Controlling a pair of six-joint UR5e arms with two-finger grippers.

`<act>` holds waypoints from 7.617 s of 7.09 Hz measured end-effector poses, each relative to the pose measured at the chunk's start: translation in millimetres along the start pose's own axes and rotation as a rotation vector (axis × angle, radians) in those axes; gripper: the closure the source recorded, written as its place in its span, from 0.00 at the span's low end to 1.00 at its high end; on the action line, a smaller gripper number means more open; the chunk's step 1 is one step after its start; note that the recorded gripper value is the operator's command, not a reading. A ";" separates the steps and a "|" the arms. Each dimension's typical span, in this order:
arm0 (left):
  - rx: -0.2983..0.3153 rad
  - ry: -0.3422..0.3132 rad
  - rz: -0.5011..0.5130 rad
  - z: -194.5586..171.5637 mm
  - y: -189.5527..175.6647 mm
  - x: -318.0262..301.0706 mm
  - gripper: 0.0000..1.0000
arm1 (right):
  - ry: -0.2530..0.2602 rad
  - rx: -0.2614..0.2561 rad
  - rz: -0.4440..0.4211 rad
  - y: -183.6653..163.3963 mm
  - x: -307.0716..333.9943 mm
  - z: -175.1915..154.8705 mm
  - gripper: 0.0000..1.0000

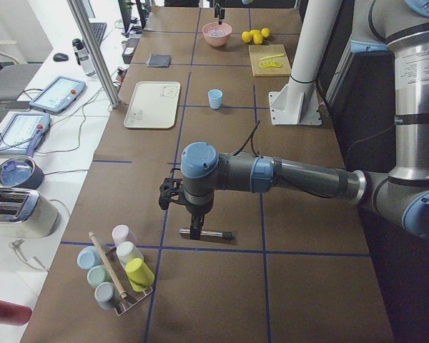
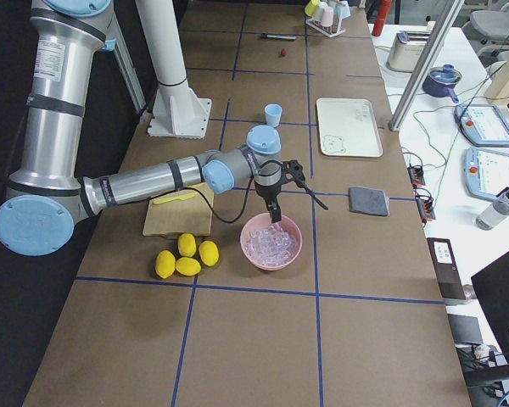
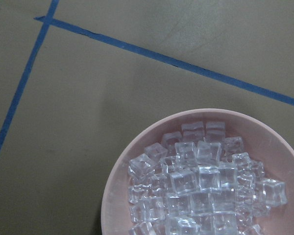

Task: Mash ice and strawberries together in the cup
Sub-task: 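Lower the right gripper into the bowl and grasp another ice cube, then lift the ice cube and carry it above the blue cup, then open the right gripper to drop the ice cube into the cup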

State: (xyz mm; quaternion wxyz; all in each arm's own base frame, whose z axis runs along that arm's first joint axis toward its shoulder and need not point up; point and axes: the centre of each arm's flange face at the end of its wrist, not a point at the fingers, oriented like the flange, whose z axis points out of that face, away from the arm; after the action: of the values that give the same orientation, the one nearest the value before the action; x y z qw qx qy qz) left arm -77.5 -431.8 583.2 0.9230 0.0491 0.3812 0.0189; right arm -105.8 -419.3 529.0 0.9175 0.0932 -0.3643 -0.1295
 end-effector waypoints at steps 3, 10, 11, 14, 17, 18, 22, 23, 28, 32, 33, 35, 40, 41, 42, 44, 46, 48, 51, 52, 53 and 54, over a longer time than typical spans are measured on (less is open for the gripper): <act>0.001 0.000 0.001 -0.6 -0.5 0.6 0.00 | 0.002 -0.061 0.031 5.0 21.9 30.3 0.03; 0.002 -0.002 0.002 -0.7 -0.6 0.5 0.00 | -0.008 -0.153 -0.061 15.0 15.5 72.3 0.08; 0.002 -0.002 0.002 -0.7 -0.6 0.5 0.00 | -0.007 -0.162 -0.070 15.3 19.3 77.4 0.12; 0.002 -0.002 0.002 -0.7 -0.6 0.5 0.00 | -0.008 -0.170 -0.075 13.7 22.9 82.9 0.25; 0.002 -0.002 0.002 -0.7 -0.6 0.5 0.00 | -0.009 -0.171 -0.074 14.0 23.7 83.2 0.53; 0.002 -0.002 0.002 -0.7 -0.6 0.5 0.00 | -0.009 -0.172 -0.073 14.8 24.2 83.3 0.59; 0.004 -0.002 0.004 -1.2 -0.8 1.0 0.00 | -0.033 -0.174 -0.073 18.7 22.5 80.3 1.00; 0.004 -0.001 0.004 -1.3 -0.8 1.1 0.00 | -0.040 -0.169 -0.070 17.9 22.5 77.1 1.00; 0.006 0.000 0.006 -2.8 -1.6 3.4 0.00 | -0.136 -0.036 -0.030 4.7 14.1 -2.0 1.00; 0.003 0.000 0.002 -1.6 -1.3 1.8 0.00 | -0.247 -0.003 0.109 -92.2 -94.2 -37.4 1.00; 0.001 0.000 0.000 -0.5 -1.2 0.9 0.00 | -0.277 -0.028 0.149 -118.5 -150.5 -38.7 1.00; -0.003 0.000 -0.003 1.5 -1.0 -0.7 0.00 | -0.278 -0.073 0.197 -158.1 -275.1 -40.3 1.00; -0.007 0.000 -0.006 3.5 -0.8 -2.6 0.00 | -0.148 -0.049 0.286 -177.3 -512.6 15.7 1.00; -0.008 0.000 -0.007 3.8 -0.7 -2.9 0.00 | -0.132 -0.049 0.294 -177.8 -536.4 25.9 1.00; -0.008 0.000 -0.006 4.0 -0.7 -3.2 0.00 | -0.121 -0.048 0.294 -176.3 -551.6 32.9 1.00; -0.008 0.000 -0.006 4.2 -0.6 -3.4 0.00 | -0.107 -0.049 0.289 -176.0 -567.3 41.6 1.00; -0.008 0.000 -0.006 4.2 -0.6 -3.4 0.00 | -0.103 -0.050 0.289 -176.7 -569.8 43.9 0.93; -0.009 0.000 -0.007 4.5 -0.7 -3.7 0.00 | -0.101 -0.050 0.291 -177.3 -569.2 44.5 0.79; -0.008 0.000 -0.007 4.0 -1.8 -3.2 0.00 | -0.100 -0.048 0.293 -178.5 -567.9 44.1 0.57; -0.008 0.000 -0.007 3.7 -1.9 -2.9 0.00 | -0.101 -0.047 0.293 -179.1 -567.4 43.3 0.55; -0.007 0.000 -0.006 3.6 -1.9 -2.7 0.00 | -0.102 -0.046 0.294 -179.7 -566.9 42.5 0.50; -0.007 0.000 -0.005 3.3 -2.0 -2.5 0.00 | -0.102 -0.045 0.295 -180.4 -566.6 41.6 0.12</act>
State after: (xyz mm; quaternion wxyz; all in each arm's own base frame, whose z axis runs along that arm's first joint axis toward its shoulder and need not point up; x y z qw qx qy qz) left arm -76.9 -434.2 587.1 0.9231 0.0448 0.3815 0.0177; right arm -562.4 -420.6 145.8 0.9086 0.0115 -0.4174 -0.0062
